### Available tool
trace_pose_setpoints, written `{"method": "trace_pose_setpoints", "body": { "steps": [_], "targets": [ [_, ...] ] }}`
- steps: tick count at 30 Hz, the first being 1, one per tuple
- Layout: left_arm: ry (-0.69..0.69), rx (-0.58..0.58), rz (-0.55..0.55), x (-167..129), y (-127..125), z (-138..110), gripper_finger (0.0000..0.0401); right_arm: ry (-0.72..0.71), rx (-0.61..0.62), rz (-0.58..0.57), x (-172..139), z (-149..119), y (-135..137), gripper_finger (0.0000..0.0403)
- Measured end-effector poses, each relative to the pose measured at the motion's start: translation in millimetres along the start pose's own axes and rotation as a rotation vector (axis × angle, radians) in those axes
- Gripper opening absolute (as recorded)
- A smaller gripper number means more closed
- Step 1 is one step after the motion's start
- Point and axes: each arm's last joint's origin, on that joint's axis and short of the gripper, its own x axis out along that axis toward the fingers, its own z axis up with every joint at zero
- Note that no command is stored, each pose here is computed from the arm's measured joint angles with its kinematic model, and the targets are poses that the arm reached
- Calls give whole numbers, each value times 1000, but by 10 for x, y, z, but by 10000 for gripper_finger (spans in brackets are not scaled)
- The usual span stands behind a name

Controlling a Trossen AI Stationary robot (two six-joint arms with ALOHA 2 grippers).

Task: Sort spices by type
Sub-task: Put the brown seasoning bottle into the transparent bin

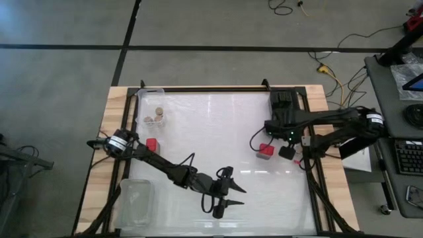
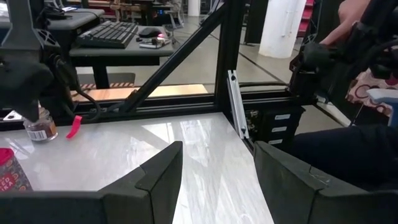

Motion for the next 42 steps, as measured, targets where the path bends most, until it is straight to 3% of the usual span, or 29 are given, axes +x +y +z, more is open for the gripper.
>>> {"method": "trace_pose_setpoints", "body": {
  "steps": [5,10,30,38,42],
  "targets": [
    [-4,8,0,3,0,10,182,44,13,-19,56,82,6,322],
    [-5,8,1,4,2,10,182,158,-63,-52,186,149,17,310],
    [4,43,-8,-7,-38,-6,182,423,-71,-130,577,414,57,249],
    [3,62,-36,-89,-169,103,182,446,-74,-134,604,427,58,207],
    [-7,86,8,-145,-224,137,182,442,-76,-132,559,405,56,183]
  ]
}}
